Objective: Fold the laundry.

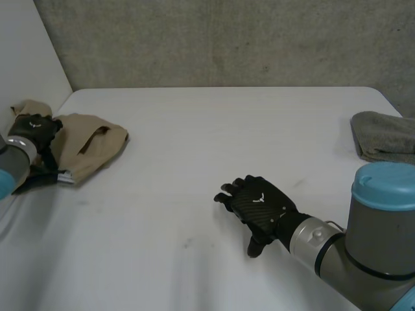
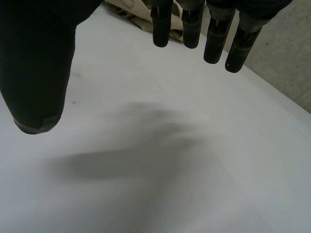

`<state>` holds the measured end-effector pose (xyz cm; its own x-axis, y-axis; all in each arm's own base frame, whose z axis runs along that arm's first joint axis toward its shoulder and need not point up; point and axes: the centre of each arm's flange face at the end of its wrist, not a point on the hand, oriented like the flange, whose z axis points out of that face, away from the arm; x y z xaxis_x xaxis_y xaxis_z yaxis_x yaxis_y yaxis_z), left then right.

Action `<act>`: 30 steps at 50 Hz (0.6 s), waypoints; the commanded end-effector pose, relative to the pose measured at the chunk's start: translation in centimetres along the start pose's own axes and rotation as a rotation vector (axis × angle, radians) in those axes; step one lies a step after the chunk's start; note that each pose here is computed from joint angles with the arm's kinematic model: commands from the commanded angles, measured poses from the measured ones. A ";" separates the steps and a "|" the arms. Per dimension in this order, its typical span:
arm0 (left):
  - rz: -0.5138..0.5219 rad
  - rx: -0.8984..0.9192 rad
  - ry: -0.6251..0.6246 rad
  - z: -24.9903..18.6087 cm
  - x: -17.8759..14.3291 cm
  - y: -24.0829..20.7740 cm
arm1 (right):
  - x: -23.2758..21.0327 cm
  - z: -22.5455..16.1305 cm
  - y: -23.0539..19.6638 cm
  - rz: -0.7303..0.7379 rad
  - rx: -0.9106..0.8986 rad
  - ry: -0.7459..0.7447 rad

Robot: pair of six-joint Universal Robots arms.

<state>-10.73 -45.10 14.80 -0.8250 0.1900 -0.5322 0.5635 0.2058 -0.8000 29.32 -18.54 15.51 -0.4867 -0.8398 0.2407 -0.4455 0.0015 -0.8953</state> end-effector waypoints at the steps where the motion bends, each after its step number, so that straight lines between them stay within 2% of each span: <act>1: 0.033 -0.044 -0.057 2.0 0.1 1.6 | 0.0 -0.3 0.3 0.001 -0.001 0.012; 7: 0.038 -0.035 -0.075 1.9 1.0 0.6 | 1.4 -0.6 0.0 0.003 0.005 0.061; 11: 0.030 -0.013 -0.059 0.8 3.1 -1.4 | 3.2 -1.0 -0.3 0.009 0.015 0.119; 15: -0.091 0.103 -0.015 -3.2 4.2 -7.6 | 4.9 -1.3 -0.7 0.014 0.030 0.176; 16: -0.168 0.147 0.011 -5.4 4.5 -9.9 | 5.5 -1.4 -0.8 0.016 0.030 0.193; 18: -0.246 0.194 0.048 -7.7 5.1 -12.0 | 6.7 -1.6 -0.9 0.020 0.029 0.239; 20: -0.350 0.276 0.132 -11.4 6.5 -15.2 | 8.6 -1.9 -0.8 0.037 0.022 0.315; 23: -0.429 0.348 0.245 -15.6 8.4 -17.7 | 10.5 -2.1 -0.8 0.040 0.018 0.397; 24: -0.472 0.363 0.319 -17.8 9.8 -18.3 | 10.9 -2.2 -0.8 0.040 0.018 0.412; 27: -0.508 0.353 0.435 -20.8 12.4 -18.3 | 11.9 -2.3 -0.8 0.038 0.021 0.459; 28: -0.510 0.327 0.516 -22.5 14.7 -17.7 | 12.2 -2.3 -0.8 0.038 0.021 0.470; 30: -0.499 0.301 0.602 -24.3 17.2 -17.1 | 12.6 -2.4 -0.6 0.040 0.017 0.485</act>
<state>-28.39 -30.11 28.46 -0.8970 0.4390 -0.0506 0.0685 0.0251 -0.9973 22.84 -26.38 19.62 -0.7608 -0.5580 0.3314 -0.4079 0.0138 -0.9129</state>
